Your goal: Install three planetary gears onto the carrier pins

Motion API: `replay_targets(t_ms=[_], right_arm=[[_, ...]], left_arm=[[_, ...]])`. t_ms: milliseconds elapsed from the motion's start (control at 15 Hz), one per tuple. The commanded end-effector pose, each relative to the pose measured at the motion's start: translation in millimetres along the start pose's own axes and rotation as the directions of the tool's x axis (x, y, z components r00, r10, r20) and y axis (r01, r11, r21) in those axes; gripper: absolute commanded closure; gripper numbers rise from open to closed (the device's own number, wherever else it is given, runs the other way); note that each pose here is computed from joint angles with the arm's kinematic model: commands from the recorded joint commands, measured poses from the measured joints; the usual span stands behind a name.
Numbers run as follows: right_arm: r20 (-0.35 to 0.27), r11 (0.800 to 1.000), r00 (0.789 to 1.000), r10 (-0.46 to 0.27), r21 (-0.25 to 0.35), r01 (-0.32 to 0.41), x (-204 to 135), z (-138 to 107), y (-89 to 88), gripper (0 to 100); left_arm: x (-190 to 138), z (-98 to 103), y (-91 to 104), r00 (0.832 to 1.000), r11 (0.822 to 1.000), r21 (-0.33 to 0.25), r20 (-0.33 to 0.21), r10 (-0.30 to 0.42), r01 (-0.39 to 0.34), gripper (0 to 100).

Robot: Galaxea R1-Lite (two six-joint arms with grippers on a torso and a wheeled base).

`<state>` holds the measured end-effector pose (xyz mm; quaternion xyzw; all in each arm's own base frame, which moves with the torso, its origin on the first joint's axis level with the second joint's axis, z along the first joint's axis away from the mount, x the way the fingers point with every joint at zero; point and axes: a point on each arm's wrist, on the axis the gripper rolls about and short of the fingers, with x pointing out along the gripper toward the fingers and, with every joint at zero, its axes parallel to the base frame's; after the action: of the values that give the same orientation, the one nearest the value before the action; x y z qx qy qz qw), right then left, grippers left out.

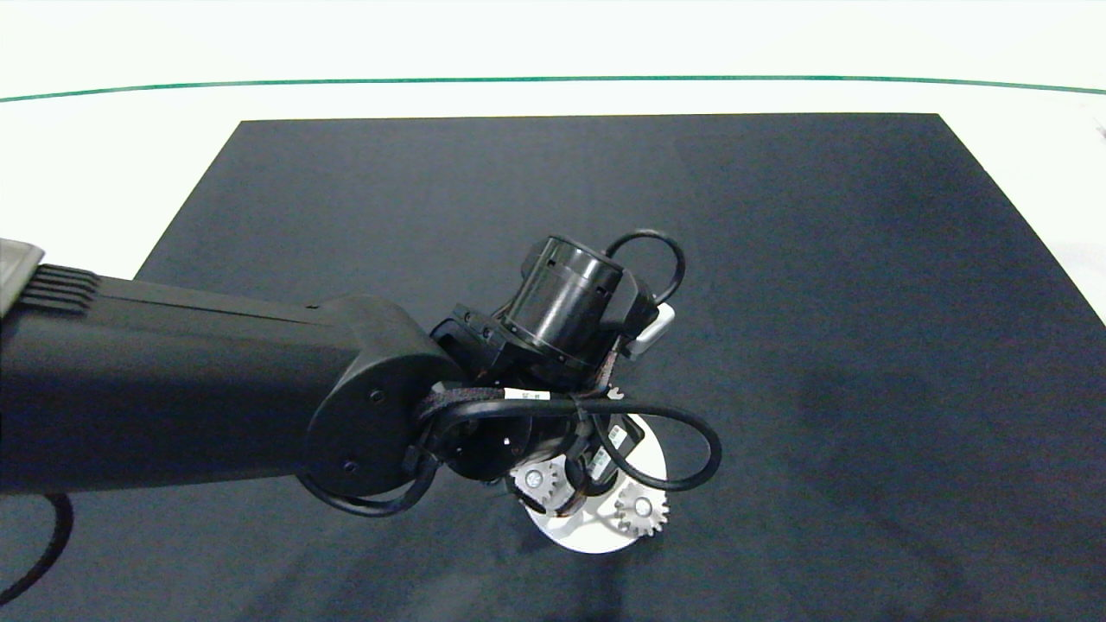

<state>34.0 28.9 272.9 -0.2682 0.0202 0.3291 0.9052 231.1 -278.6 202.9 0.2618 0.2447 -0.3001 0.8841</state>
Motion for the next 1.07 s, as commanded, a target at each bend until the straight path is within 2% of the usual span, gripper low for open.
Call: replay_targets(t_ms=[67, 200, 333, 467, 533, 600, 733, 867, 933, 1000, 1067], right_arm=[[-0.001, 1.000, 1.000, 0.000, -0.002, 0.000, 0, 0, 0.1, 0], [-0.001, 1.000, 1.000, -0.002, -0.002, 0.002, -1, 0, 0.0, 0], [0.001, 1.000, 1.000, -0.008, -0.001, 0.008, -2, 0, -0.4, 0], [-0.005, 1.000, 1.000, -0.019, 0.000, 0.019, -2, 0, -0.8, 0], [-0.022, 0.999, 0.999, -0.042, 0.002, 0.042, -1, -2, -1.0, 0], [-0.056, 0.996, 0.994, -0.091, 0.006, 0.091, -1, -4, -1.6, 0], [-0.123, 0.984, 0.977, -0.174, 0.002, 0.176, 0, -12, -1.1, 0], [-0.190, 0.970, 0.953, -0.236, 0.005, 0.241, 0, -24, 1.4, 0], [-0.238, 0.952, 0.925, -0.295, 0.009, 0.306, -2, -29, 0.9, 0], [-0.289, 0.920, 0.882, -0.372, 0.012, 0.392, -5, -34, 0.1, 0], [-0.333, 0.882, 0.834, -0.441, 0.012, 0.471, -10, -40, 1.5, 0]], left_arm=[[-4, 0, 1.4, 1.000, 1.000, 0.000, 0.002, 0.003, -0.003, 0], [-29, -4, 14.7, 0.999, 1.000, -0.020, 0.028, 0.022, -0.021, 0], [-62, -14, 38.9, 0.996, 0.996, -0.062, 0.058, 0.071, -0.067, 0], [-105, -40, 73.8, 0.982, 0.977, -0.141, 0.073, 0.172, -0.161, 0], [-125, -54, 87.9, 0.970, 0.960, -0.181, 0.076, 0.229, -0.213, 0], [-145, -67, 101.5, 0.952, 0.935, -0.227, 0.079, 0.296, -0.272, 0], [-183, -89, 118.6, 0.903, 0.872, -0.310, 0.086, 0.422, -0.378, 0], [-222, -111, 124.4, 0.833, 0.792, -0.382, 0.094, 0.546, -0.476, 0], [-236, -121, 122.3, 0.803, 0.759, -0.403, 0.091, 0.590, -0.512, 0], [-248, -134, 116.3, 0.776, 0.731, -0.418, 0.090, 0.624, -0.539, 0], [-258, -146, 107.9, 0.758, 0.714, -0.426, 0.094, 0.646, -0.555, 0]])
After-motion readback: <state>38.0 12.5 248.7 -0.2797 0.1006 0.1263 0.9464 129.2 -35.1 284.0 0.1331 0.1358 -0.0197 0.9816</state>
